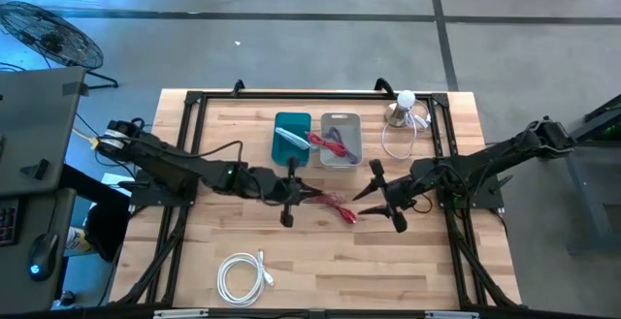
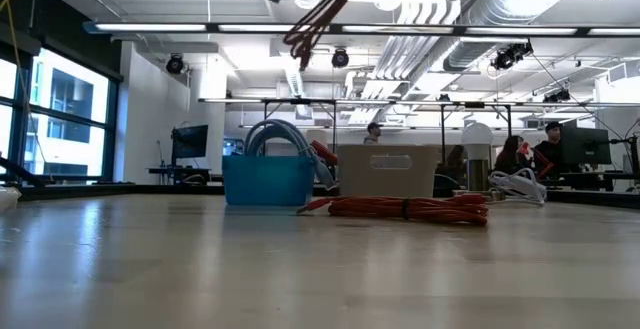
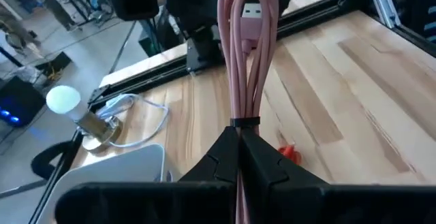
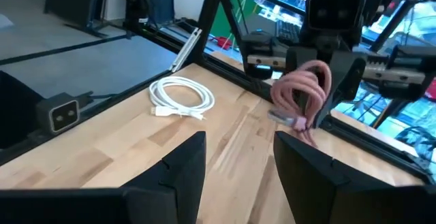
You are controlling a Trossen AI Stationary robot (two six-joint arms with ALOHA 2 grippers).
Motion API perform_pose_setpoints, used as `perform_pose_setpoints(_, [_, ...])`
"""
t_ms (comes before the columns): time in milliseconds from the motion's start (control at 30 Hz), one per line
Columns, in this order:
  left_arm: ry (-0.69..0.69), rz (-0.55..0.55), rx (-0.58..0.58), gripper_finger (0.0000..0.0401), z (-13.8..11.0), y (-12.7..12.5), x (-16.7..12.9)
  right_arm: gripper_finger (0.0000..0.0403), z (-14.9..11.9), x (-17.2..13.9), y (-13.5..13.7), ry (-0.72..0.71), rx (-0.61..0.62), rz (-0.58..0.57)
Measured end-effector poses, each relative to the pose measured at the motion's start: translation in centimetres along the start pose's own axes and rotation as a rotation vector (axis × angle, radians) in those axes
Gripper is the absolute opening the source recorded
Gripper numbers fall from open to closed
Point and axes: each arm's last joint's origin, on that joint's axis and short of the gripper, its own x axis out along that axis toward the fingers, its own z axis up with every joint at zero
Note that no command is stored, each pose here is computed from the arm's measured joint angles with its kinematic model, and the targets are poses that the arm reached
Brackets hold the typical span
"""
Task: Pick & Place USB Port
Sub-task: Put the pink charger cable into the gray bin
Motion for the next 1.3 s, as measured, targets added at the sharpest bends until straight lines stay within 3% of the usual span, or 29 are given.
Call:
perform_pose_setpoints(533, [-0.306,-0.113,0.043,0.0,0.3,2.0,0.6,0.0165,0.5,0.6,-0.3,-0.068,-0.089,-0.068])
perform_pose_setpoints(867, [-0.299,-0.158,0.025,0.0,-1.1,2.1,2.3,0.0165,-0.6,2.8,-0.6,-0.088,-0.146,-0.103])
perform_pose_setpoints(1300, [-0.283,-0.178,0.027,0.0,-1.6,2.0,2.8,0.0165,1.3,3.8,-1.3,-0.127,-0.15,-0.069])
